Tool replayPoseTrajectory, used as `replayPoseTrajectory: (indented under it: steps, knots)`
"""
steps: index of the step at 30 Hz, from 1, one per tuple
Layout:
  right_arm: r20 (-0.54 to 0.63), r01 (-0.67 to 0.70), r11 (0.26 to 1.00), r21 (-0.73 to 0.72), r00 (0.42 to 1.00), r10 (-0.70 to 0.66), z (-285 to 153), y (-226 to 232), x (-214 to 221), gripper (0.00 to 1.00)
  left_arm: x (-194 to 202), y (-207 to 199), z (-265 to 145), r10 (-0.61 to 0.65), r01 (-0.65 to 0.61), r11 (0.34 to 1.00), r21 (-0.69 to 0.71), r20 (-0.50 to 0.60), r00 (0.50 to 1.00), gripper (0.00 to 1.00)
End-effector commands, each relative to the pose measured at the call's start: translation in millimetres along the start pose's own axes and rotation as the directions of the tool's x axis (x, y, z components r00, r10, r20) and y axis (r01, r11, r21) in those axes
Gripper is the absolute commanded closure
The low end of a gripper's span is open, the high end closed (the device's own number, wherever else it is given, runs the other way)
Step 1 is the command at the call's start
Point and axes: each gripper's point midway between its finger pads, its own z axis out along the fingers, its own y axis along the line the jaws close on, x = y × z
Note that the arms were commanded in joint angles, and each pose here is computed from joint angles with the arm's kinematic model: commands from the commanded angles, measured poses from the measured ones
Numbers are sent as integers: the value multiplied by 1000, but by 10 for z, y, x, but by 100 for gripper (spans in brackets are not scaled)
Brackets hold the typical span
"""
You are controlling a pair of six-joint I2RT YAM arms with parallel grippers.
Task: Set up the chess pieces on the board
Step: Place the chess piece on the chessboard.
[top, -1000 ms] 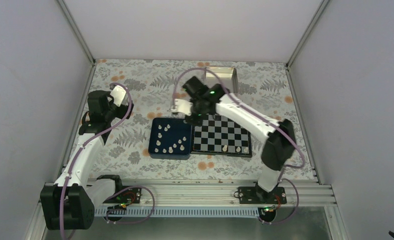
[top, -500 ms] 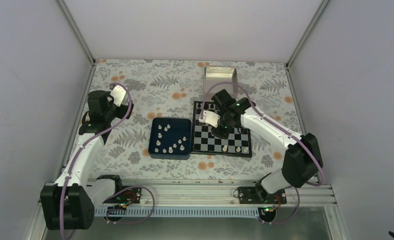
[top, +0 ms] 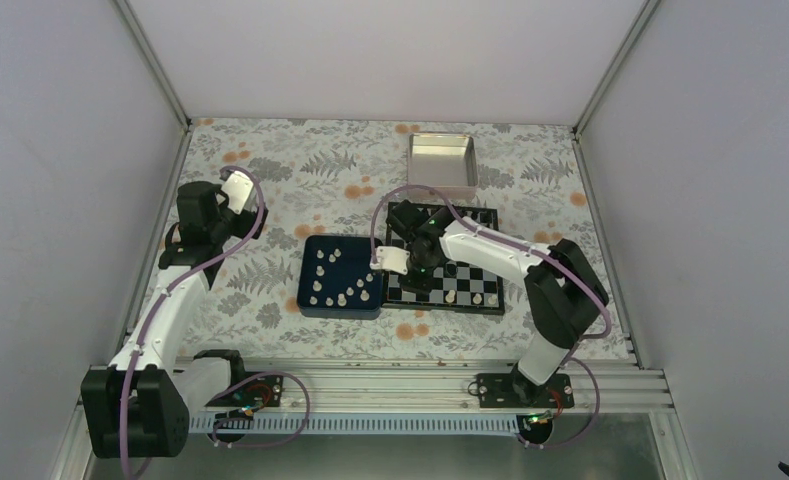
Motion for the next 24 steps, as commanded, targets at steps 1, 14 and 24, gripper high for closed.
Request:
replayPoseTrajectory:
  steps: [1,14,24]
  knots:
    - [17,4,1000,1,1000,-4,51,0,-59,96,20,21,11,-19,19,1000,-10,0,1000,0]
    - [-36,-3,1000,-10,999,3,182,22,61,95,16,12,15,-21,21,1000,-4,0,1000,0]
    - [-49,-8,1000,-30,999,6,230,60,104,95,28,3,29,-21,21,1000,1,-4,1000,0]
